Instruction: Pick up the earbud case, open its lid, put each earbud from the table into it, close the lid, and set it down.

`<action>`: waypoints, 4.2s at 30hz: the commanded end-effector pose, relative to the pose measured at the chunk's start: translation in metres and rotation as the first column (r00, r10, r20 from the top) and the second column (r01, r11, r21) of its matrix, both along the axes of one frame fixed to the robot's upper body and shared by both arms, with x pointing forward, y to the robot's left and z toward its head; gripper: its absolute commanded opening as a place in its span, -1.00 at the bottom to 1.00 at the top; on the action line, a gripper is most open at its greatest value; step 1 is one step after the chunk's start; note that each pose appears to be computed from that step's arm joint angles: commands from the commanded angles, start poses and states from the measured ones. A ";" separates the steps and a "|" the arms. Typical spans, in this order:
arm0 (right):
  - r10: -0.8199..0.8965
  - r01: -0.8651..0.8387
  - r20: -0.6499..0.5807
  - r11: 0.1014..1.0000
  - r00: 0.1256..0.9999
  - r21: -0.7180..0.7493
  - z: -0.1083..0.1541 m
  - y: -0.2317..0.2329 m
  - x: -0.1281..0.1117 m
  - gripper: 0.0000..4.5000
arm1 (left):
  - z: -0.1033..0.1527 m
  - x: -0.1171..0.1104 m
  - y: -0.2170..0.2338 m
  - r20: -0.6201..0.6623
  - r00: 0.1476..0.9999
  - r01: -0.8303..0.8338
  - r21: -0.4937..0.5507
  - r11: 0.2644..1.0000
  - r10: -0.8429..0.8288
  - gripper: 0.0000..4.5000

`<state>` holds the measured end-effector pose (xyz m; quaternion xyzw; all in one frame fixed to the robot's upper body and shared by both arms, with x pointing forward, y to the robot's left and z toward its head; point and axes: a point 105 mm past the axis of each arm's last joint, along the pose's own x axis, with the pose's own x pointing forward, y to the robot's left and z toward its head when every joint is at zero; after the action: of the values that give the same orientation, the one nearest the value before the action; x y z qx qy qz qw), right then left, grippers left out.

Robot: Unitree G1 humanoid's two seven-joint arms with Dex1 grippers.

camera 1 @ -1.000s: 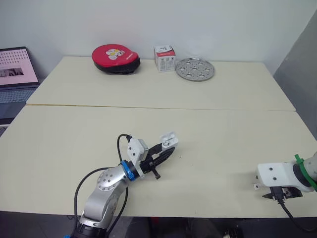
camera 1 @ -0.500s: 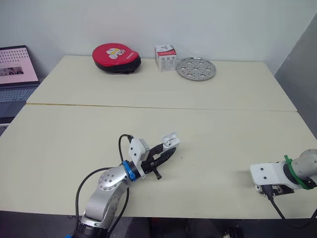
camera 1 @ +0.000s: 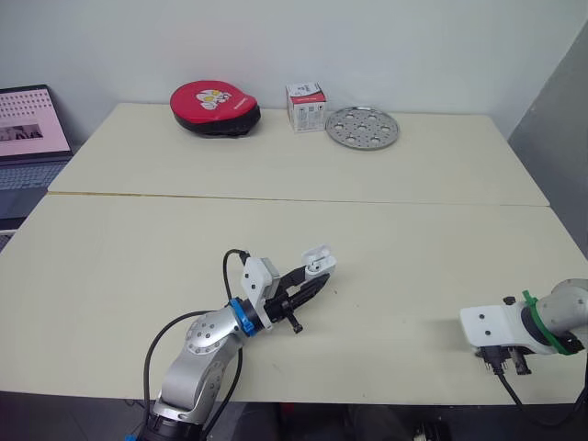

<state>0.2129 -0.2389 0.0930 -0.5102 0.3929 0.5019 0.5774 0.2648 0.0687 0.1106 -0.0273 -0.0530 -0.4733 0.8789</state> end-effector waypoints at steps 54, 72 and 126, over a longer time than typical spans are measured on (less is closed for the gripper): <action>-0.325 -0.273 0.394 0.358 0.860 0.893 0.105 0.167 0.064 -0.83 | 0.051 0.017 -0.023 0.201 0.976 0.101 -0.054 0.993 -0.089 -0.64; -0.350 -0.204 0.313 0.313 0.883 0.927 0.114 0.161 0.060 0.36 | 0.050 0.016 -0.024 0.205 0.974 0.111 -0.043 0.993 -0.100 -0.64; -0.165 0.008 0.106 0.573 0.981 0.820 0.111 0.115 0.054 -1.00 | 0.026 -0.014 -0.067 0.047 0.786 0.614 0.060 0.787 -0.617 -0.64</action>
<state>0.2697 -0.1271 0.1947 -0.1828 0.1131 0.5411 0.8130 0.2565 0.0055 0.1282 -0.0165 -0.0362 -0.7273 0.6851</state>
